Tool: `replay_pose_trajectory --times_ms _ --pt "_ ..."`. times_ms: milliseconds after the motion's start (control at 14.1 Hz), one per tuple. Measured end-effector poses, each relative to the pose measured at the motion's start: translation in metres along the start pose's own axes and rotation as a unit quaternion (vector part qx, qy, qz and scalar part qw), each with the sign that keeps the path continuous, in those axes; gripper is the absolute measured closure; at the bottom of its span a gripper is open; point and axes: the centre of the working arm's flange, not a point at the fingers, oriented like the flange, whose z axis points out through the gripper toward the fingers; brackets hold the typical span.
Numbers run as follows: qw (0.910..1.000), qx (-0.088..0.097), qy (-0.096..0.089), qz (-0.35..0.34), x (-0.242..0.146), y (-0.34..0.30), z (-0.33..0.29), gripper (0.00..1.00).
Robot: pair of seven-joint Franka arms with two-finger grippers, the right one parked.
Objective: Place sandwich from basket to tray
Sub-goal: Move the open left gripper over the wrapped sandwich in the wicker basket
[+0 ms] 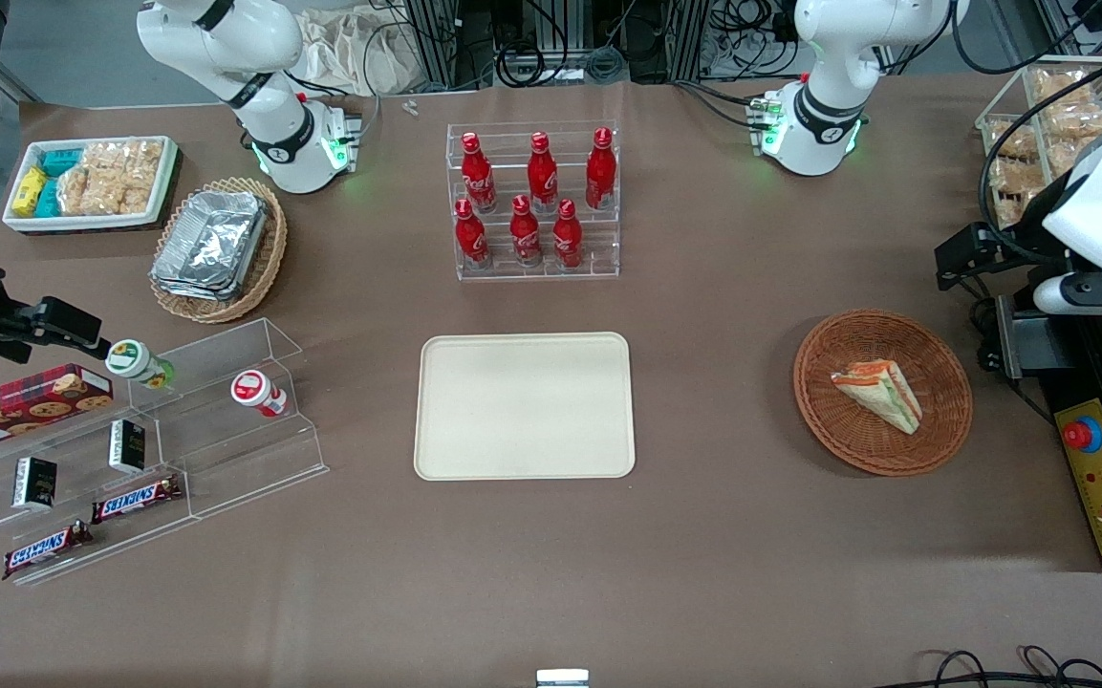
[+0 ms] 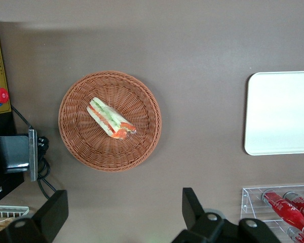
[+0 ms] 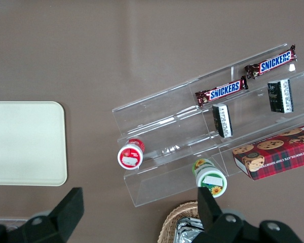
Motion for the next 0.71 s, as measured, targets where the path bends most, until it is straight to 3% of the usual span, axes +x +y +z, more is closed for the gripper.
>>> replay_pose_trajectory --times_ms 425,708 --pt "1.0 0.0 -0.002 -0.001 -0.0004 0.0004 0.0003 0.0" --pt "0.9989 0.004 -0.024 -0.039 -0.0038 -0.0047 0.0053 0.0"
